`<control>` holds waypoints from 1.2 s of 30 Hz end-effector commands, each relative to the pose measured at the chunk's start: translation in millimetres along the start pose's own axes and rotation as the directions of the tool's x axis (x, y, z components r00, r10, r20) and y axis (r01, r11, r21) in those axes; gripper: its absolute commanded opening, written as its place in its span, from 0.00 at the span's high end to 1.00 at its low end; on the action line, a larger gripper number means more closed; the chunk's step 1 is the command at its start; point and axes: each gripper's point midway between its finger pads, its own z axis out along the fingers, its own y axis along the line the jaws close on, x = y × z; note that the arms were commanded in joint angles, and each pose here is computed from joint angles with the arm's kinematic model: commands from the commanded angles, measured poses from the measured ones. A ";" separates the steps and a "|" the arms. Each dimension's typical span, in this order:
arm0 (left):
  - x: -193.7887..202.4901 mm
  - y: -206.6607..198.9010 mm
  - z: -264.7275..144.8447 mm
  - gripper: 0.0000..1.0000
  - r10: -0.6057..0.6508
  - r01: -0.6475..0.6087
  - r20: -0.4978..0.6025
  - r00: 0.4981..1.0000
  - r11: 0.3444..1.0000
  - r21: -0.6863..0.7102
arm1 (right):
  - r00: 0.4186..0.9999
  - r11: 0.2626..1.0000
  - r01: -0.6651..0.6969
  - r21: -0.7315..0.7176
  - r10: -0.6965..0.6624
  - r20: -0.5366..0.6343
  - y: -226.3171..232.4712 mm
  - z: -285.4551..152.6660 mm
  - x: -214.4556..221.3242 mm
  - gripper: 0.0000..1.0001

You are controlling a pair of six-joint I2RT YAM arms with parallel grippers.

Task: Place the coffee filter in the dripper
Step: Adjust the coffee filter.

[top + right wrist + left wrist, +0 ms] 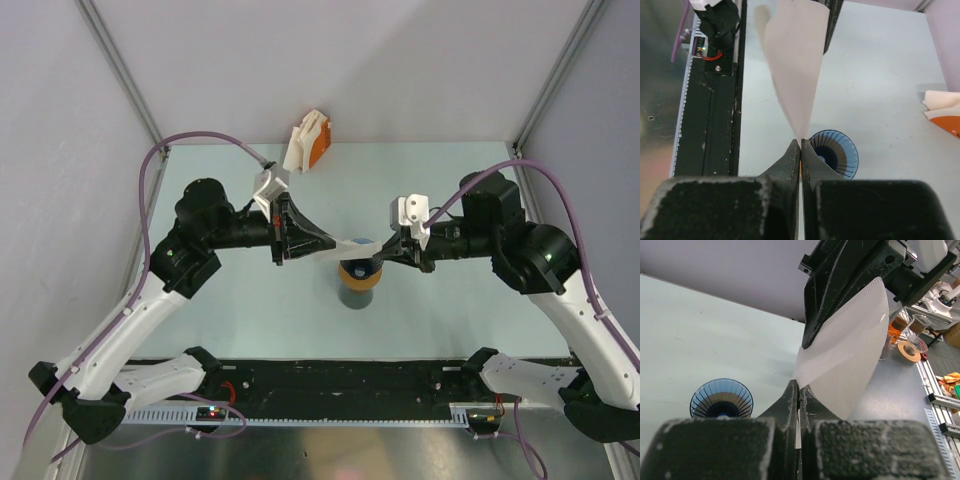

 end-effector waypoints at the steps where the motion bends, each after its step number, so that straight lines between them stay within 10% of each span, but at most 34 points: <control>1: -27.9 -9.3 -7.1 1.00 0.054 -0.053 0.071 0.996 0.998 -0.025 | 0.999 0.995 0.010 0.100 -0.005 -0.053 -18.1 -4.5 8.5 1.00; 6: -23.0 -5.1 -4.4 0.99 -0.001 0.003 0.057 0.998 0.999 -0.033 | 0.998 0.983 0.045 0.177 -0.038 -0.043 -31.4 -8.5 3.6 1.00; 12: -15.0 5.6 6.2 0.59 -0.147 0.148 0.032 0.989 0.988 -0.044 | 0.993 0.980 0.111 0.163 -0.117 0.032 -27.9 -6.3 -13.1 1.00; 20: -11.3 9.1 10.5 0.30 -0.247 0.247 0.021 0.969 0.968 -0.033 | 0.977 0.966 0.192 0.174 -0.205 0.065 -27.4 -6.3 -20.4 1.00; 36: -19.1 14.4 6.1 0.28 -0.485 0.481 0.088 0.870 0.874 0.067 | 0.940 0.913 0.296 0.279 -0.330 0.082 -44.9 5.9 -27.3 1.00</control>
